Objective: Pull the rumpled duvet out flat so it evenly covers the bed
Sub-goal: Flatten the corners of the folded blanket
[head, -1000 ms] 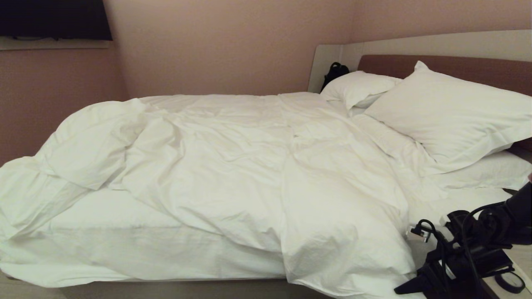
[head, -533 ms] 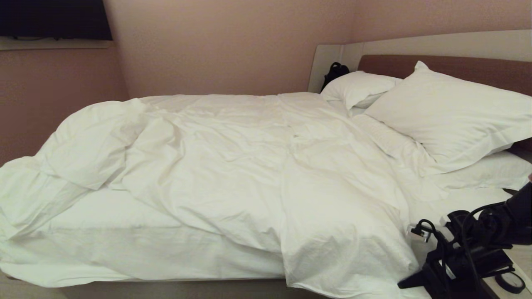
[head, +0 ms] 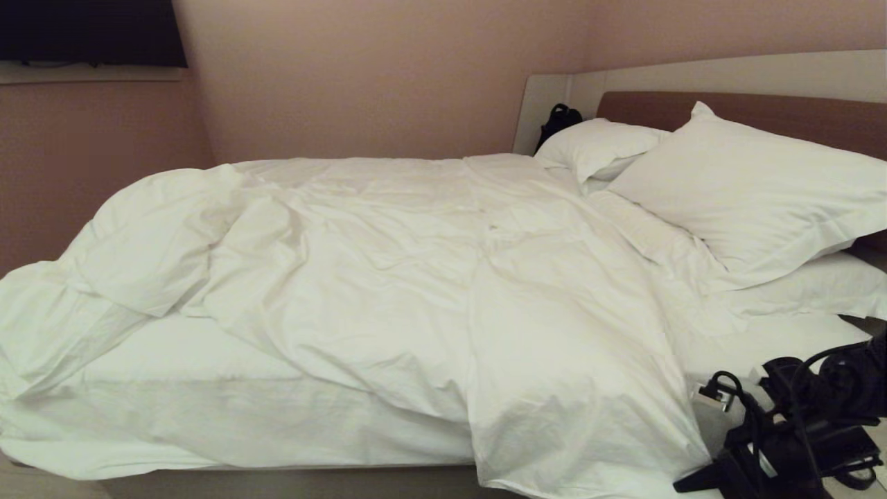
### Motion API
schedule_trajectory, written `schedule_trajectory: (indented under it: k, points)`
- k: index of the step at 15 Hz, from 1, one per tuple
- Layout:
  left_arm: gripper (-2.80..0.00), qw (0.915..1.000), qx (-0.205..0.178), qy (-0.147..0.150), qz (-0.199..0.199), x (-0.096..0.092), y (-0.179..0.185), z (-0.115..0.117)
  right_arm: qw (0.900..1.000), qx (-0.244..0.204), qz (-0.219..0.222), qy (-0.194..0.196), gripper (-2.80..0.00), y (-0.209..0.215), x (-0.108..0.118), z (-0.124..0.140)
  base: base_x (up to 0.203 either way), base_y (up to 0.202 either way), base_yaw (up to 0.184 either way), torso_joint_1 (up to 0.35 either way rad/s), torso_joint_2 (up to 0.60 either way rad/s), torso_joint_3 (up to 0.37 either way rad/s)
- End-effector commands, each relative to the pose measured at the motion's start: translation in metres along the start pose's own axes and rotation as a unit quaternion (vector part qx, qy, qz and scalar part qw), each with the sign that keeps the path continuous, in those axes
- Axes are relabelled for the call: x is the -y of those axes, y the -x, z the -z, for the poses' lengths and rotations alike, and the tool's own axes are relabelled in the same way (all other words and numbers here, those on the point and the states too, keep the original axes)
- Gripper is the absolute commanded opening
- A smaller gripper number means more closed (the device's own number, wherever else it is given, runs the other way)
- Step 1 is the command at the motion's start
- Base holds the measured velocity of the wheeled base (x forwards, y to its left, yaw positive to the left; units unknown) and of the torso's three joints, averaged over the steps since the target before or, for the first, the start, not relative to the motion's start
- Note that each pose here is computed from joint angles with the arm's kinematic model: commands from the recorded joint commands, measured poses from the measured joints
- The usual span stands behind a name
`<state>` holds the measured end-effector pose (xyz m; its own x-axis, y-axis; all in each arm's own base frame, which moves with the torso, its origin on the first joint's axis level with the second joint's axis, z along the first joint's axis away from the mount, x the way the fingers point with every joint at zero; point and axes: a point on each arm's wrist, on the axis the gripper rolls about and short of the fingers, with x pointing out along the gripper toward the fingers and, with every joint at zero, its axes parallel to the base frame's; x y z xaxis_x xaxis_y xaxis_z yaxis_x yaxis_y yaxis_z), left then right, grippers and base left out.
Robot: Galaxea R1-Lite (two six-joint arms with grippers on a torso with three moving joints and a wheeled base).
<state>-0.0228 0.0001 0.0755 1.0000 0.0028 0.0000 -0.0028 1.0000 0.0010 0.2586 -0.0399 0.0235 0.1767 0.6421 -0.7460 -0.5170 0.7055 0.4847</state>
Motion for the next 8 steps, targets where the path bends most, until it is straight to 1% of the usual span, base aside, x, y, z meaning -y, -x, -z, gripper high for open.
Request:
schedule_trajectory:
  k: [1,2,4,5,8]
  points:
    - [-2.80,1.0000,0.000,0.000,0.000,0.000,0.000,0.000,0.999,0.028,0.022,-0.001,-2.80,0.024,-0.010,0.005,0.000,0.000,0.000,0.000,0.00,0.000]
    - [-2.80,1.0000,0.000,0.000,0.000,0.000,0.000,0.000,0.999,0.037,0.032,-0.021,-2.80,0.038,-0.014,0.013,0.000,0.000,0.000,0.000,0.00,0.000]
    - [-2.80,1.0000,0.000,0.000,0.000,0.000,0.000,0.000,0.995,0.026,0.018,-0.095,-2.80,0.058,-0.023,0.033,0.000,0.000,0.000,0.000,0.00,0.000]
    - [-2.80,1.0000,0.000,0.000,0.000,0.000,0.000,0.000,0.993,0.022,0.011,-0.119,-2.80,0.065,-0.028,0.038,0.000,0.000,0.000,0.000,0.00,0.000]
    - [-2.80,1.0000,0.001,0.000,0.000,0.000,0.000,0.000,0.989,0.017,0.003,-0.144,-2.80,0.076,-0.041,0.044,0.000,0.000,0.000,0.000,0.00,0.000]
